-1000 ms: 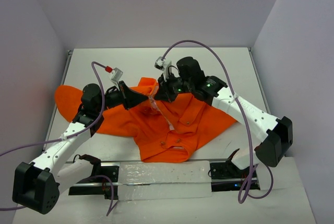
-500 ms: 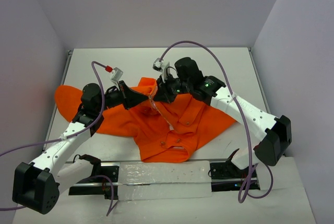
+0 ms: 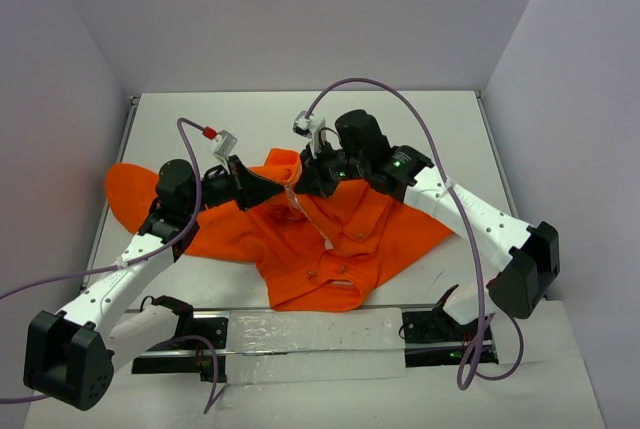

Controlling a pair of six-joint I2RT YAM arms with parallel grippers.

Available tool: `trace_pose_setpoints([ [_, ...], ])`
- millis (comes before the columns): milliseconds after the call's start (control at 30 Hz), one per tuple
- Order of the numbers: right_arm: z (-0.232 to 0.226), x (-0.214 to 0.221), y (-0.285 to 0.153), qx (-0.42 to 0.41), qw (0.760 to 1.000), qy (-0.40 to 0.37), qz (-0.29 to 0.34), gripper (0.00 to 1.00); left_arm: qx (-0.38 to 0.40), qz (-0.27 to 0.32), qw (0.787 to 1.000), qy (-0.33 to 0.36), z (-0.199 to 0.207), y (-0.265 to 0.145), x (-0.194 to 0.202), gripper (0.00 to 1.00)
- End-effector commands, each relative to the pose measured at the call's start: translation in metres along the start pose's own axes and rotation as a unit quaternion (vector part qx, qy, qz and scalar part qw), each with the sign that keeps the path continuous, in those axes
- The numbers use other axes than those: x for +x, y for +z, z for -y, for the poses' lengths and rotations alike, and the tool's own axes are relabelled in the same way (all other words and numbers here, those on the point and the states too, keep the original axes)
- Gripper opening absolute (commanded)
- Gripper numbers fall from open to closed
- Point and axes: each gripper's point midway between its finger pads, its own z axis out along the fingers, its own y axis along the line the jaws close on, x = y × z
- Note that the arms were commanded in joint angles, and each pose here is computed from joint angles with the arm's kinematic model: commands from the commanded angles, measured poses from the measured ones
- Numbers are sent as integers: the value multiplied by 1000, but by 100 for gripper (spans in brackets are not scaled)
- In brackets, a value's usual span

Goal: Zip up the jacket

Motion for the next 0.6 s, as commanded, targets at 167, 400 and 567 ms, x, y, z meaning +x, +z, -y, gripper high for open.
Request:
trace_pose_setpoints([
  [167,-18,-34,-17,-17,998,-36,48,0,29,24,998,43,23,-1,-26,0],
  [400,-20,-32,-13,-26,998,-35,41,0,32,24,998,43,24,-2,-26,0],
  [567,-22,-31,-13,-28,998,-39,39,0,29,25,998,42,24,-2,-27,0],
])
